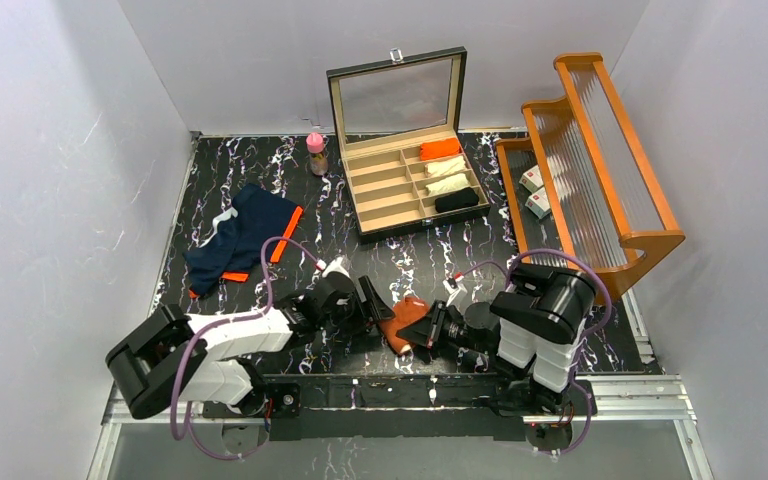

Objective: Roll the underwear
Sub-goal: Roll the underwear to the center of the board.

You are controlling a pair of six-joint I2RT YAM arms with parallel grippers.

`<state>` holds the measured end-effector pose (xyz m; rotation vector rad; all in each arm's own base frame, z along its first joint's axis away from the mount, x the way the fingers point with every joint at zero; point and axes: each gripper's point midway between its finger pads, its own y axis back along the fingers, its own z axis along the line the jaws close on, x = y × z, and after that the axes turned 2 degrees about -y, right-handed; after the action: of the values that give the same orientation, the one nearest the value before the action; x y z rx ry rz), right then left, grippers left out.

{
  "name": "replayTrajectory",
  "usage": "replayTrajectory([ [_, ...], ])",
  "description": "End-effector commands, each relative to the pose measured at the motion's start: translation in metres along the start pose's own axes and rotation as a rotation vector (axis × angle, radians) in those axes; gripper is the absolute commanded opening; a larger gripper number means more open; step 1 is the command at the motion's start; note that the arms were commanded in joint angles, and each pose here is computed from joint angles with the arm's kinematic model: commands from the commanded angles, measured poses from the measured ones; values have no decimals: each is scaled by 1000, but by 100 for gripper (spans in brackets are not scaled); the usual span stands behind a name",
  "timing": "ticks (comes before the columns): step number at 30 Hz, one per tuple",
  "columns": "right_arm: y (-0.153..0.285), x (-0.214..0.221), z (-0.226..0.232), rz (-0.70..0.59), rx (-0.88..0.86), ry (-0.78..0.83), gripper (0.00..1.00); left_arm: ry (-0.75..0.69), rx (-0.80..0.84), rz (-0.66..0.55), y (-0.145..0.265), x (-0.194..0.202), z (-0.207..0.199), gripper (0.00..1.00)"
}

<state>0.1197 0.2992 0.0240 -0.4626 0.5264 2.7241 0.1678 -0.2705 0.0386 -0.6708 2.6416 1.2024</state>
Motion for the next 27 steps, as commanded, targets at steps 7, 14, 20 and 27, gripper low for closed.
replayTrajectory([
  [7, 23, 11, -23, 9, 44, -42, 7, -17, -112, 112, -20, 37, 30, 40],
  [14, 20, 10, -11, 29, -13, 47, 28, -79, -228, 35, -22, 22, 47, 10],
  [20, -3, 11, -12, 146, 52, 208, 50, -168, -330, -39, -11, -3, 48, 0],
  [27, -5, -27, -17, 136, 272, 458, 60, -143, -446, -142, 15, -28, 71, 0],
])
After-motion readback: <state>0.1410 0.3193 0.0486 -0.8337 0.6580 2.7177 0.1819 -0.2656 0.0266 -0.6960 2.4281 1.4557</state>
